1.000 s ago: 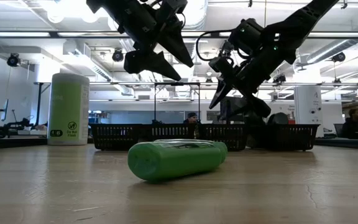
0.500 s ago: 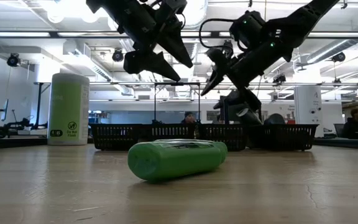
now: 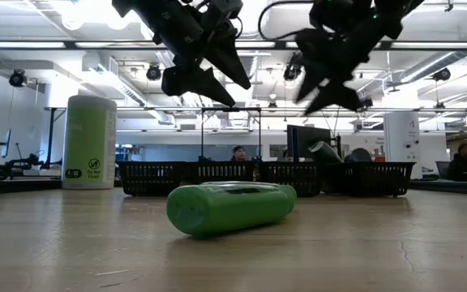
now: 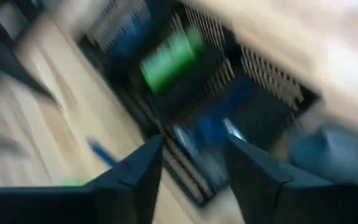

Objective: Pick & Place Travel size toiletries
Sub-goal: Put the blue razor into the middle right black bin

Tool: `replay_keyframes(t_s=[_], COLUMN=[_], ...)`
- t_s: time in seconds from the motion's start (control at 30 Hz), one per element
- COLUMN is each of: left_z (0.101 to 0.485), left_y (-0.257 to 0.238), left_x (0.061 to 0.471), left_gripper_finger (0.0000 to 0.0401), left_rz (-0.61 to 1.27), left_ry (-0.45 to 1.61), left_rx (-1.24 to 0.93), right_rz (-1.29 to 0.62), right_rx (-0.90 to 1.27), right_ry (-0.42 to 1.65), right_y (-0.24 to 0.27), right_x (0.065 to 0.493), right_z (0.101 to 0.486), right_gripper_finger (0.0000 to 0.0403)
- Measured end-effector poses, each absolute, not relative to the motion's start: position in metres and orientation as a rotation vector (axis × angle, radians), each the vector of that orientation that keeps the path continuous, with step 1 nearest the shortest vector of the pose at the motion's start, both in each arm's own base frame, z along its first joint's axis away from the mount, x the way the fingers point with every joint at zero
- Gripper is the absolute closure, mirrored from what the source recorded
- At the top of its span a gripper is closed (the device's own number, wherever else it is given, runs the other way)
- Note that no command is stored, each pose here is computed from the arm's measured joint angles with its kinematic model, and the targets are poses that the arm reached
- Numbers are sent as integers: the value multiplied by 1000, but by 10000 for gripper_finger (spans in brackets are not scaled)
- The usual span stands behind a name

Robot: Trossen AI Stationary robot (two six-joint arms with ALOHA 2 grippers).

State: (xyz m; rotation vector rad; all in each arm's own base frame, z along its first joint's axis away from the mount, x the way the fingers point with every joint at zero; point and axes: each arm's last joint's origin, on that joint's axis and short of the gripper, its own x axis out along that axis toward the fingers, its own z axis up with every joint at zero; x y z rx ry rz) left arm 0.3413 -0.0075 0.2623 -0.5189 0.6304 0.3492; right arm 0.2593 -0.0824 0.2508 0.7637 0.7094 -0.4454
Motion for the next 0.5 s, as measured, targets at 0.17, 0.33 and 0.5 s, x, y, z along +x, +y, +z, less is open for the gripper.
replay_keyframes(t_s=[0.17, 0.33, 0.5], left_z=[262, 262, 262], left_y=[-6, -4, -4], left_x=[341, 341, 341], left_gripper_finger=[178, 178, 178], left_rz=[344, 346, 347], left_ry=[633, 632, 632], left_rx=[-493, -485, -485], right_rz=[-392, -384, -463], right_rx=[748, 750, 756], right_ry=[867, 837, 862], right_y=[-75, -81, -103], right_x=[257, 274, 290], right_z=[240, 228, 211], right_gripper_finger=[321, 387, 386])
